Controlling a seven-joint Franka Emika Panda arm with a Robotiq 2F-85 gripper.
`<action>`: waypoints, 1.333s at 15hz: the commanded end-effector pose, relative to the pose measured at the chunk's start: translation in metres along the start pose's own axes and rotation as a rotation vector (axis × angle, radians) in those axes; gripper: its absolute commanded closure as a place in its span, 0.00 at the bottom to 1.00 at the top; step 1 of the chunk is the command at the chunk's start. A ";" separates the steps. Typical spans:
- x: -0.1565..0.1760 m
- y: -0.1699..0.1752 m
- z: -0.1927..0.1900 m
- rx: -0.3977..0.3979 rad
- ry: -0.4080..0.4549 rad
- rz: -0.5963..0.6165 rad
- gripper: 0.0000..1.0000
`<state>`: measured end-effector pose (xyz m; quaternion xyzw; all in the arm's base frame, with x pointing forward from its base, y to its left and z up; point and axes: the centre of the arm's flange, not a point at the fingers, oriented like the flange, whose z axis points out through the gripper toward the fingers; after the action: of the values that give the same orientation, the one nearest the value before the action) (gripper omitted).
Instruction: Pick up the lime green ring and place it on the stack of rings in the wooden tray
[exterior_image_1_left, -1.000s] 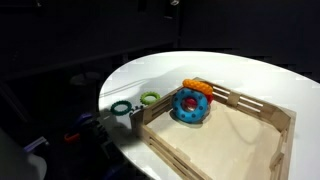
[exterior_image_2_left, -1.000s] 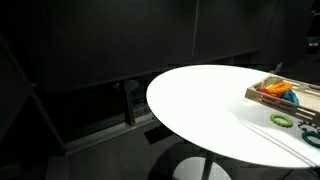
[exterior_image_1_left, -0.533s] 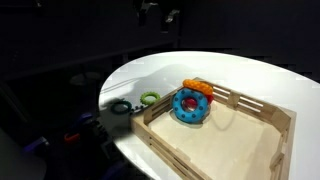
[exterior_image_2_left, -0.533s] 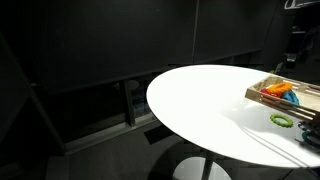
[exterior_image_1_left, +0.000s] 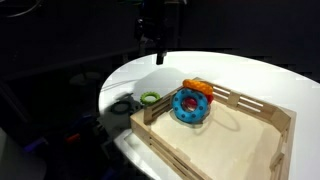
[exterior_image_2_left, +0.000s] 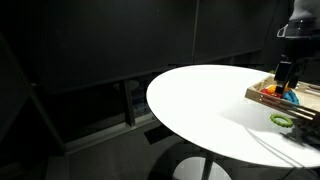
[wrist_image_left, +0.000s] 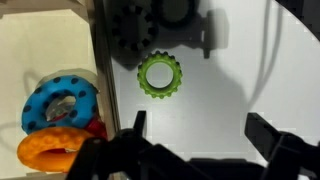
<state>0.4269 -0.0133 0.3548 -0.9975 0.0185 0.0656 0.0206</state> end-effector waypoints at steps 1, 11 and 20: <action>0.006 0.003 0.028 -0.007 -0.006 0.021 0.00; 0.006 0.003 0.044 -0.003 -0.052 0.006 0.00; 0.017 -0.009 0.091 -0.041 -0.034 -0.025 0.00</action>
<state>0.4305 -0.0028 0.2798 -0.9961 0.0018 0.0875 0.0097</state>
